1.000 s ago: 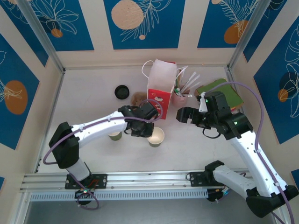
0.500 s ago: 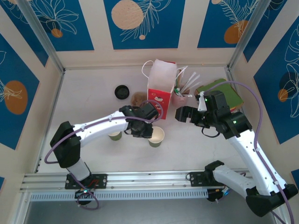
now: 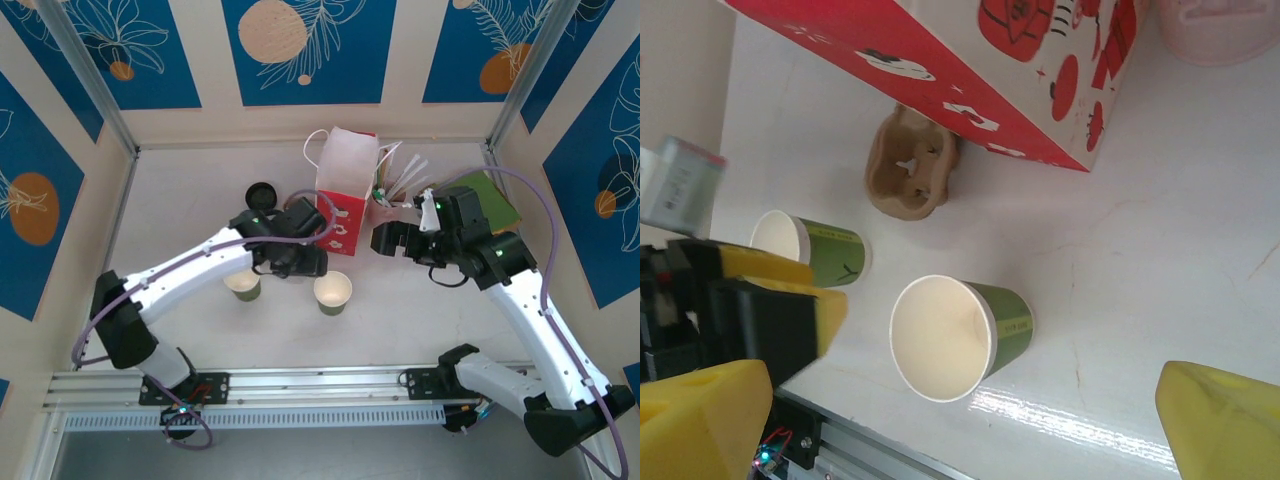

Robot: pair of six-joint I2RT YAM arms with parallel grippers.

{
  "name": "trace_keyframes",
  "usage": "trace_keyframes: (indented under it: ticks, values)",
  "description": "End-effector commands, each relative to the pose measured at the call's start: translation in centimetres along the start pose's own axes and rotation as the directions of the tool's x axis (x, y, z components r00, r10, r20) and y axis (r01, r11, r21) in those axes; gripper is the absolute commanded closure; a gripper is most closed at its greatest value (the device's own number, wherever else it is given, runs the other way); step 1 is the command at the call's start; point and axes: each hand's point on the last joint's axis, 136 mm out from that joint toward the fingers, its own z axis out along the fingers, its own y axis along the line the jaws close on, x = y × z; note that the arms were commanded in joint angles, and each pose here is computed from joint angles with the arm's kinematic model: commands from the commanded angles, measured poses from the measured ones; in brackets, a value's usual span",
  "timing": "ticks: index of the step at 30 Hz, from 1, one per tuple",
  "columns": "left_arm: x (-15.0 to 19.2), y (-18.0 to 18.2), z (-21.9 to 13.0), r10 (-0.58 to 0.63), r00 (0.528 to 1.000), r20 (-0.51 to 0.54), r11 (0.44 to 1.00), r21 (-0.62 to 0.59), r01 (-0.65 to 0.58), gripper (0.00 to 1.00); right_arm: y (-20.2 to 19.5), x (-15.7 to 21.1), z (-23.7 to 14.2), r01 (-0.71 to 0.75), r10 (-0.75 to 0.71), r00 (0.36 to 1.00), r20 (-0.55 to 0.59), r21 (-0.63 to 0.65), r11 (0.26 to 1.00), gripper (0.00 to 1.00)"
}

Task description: Pack the takeout coffee

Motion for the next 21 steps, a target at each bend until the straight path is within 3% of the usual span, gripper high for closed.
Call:
trace_keyframes:
  ticks: [1, 4, 7, 12, 21]
  values:
    - [-1.7, 2.4, -2.5, -0.042, 0.996, 0.076, 0.998, -0.044, 0.046, 0.27, 1.5, -0.6, -0.5, 0.05, -0.05, 0.999, 0.007, -0.053, 0.997, 0.01]
    - [-2.7, 4.1, -3.1, -0.089, 0.99, 0.11, 0.994, -0.05, 0.095, 0.16, 1.9, -0.7, -0.5, 0.081, -0.08, 0.997, 0.01, -0.071, 0.994, 0.01]
    - [-4.0, 6.0, -3.5, -0.112, 0.984, 0.137, 0.99, -0.067, 0.122, 0.0, 2.3, -0.8, -0.4, 0.098, -0.098, 0.995, 0.004, -0.066, 0.993, 0.01]
    - [-6.7, 9.1, -3.5, -0.122, 0.979, 0.165, 0.984, -0.11, 0.142, 0.0, 2.5, -1.0, 0.2, 0.088, -0.088, 0.996, 0.011, -0.061, 0.994, 0.01]
    - [-11.5, 12.4, -0.4, -0.137, 0.974, 0.182, 0.985, -0.083, 0.154, 0.02, 3.7, -0.9, 1.7, 0.047, -0.047, 0.998, 0.03, 0.015, 0.999, 0.01]
